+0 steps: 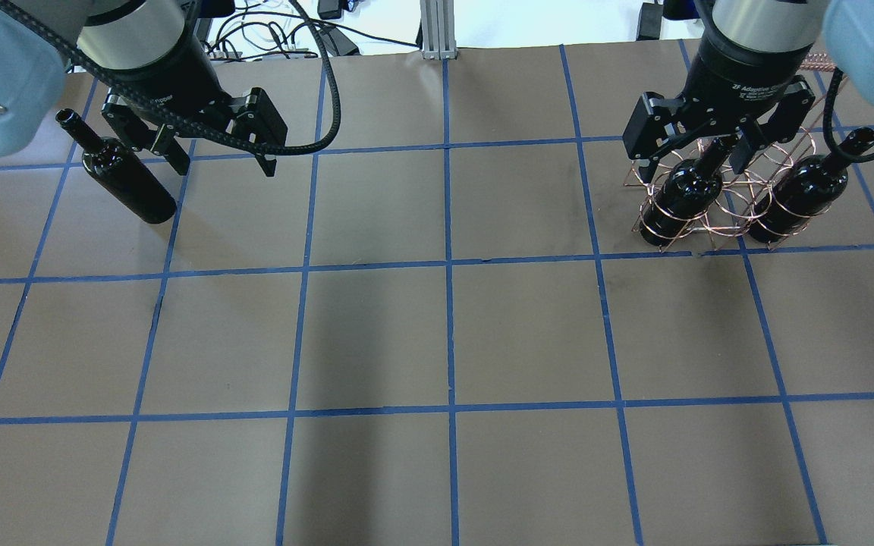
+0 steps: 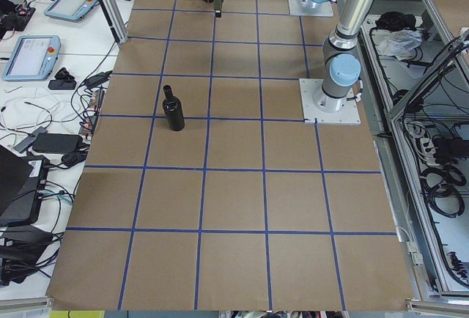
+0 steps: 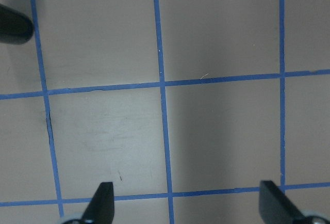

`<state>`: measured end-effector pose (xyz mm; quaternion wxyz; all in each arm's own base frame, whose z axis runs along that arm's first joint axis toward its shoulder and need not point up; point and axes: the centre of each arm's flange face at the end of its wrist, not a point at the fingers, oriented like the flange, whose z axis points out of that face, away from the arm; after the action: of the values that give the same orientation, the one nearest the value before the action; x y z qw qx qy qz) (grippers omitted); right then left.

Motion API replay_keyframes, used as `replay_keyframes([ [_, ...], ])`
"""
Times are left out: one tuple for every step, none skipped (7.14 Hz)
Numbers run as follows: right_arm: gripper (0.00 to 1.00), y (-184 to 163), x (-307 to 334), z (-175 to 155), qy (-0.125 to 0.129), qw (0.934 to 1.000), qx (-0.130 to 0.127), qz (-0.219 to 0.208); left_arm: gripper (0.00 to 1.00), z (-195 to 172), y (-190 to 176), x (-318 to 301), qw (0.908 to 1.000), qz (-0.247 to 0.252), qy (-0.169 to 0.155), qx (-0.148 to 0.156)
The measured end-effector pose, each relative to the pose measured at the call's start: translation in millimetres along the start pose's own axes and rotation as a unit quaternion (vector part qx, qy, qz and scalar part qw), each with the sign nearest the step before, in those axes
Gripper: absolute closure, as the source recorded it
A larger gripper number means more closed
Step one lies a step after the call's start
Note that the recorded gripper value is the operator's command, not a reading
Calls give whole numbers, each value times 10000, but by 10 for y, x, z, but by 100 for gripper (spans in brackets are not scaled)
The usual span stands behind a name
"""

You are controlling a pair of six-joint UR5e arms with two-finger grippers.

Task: Place wine into wine basket
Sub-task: 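Lower the left gripper onto the neck of the lying wine bottle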

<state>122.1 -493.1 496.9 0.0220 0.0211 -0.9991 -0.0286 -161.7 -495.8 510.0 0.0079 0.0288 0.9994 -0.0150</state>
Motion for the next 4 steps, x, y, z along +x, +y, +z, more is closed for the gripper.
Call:
replay_keyframes([
  [0,1,0,1,0,10000,-3,0,0,5,10,-1,10000,15,-3,-6],
  [0,1,0,1,0,10000,-5,0,0,13,17,-6,10000,59,-12,-16],
  [0,1,0,1,0,10000,-5,0,0,11,9,-21,9999,139,-31,36],
  [0,1,0,1,0,10000,-6,1,0,-18,-4,-63,9997,211,-62,144],
])
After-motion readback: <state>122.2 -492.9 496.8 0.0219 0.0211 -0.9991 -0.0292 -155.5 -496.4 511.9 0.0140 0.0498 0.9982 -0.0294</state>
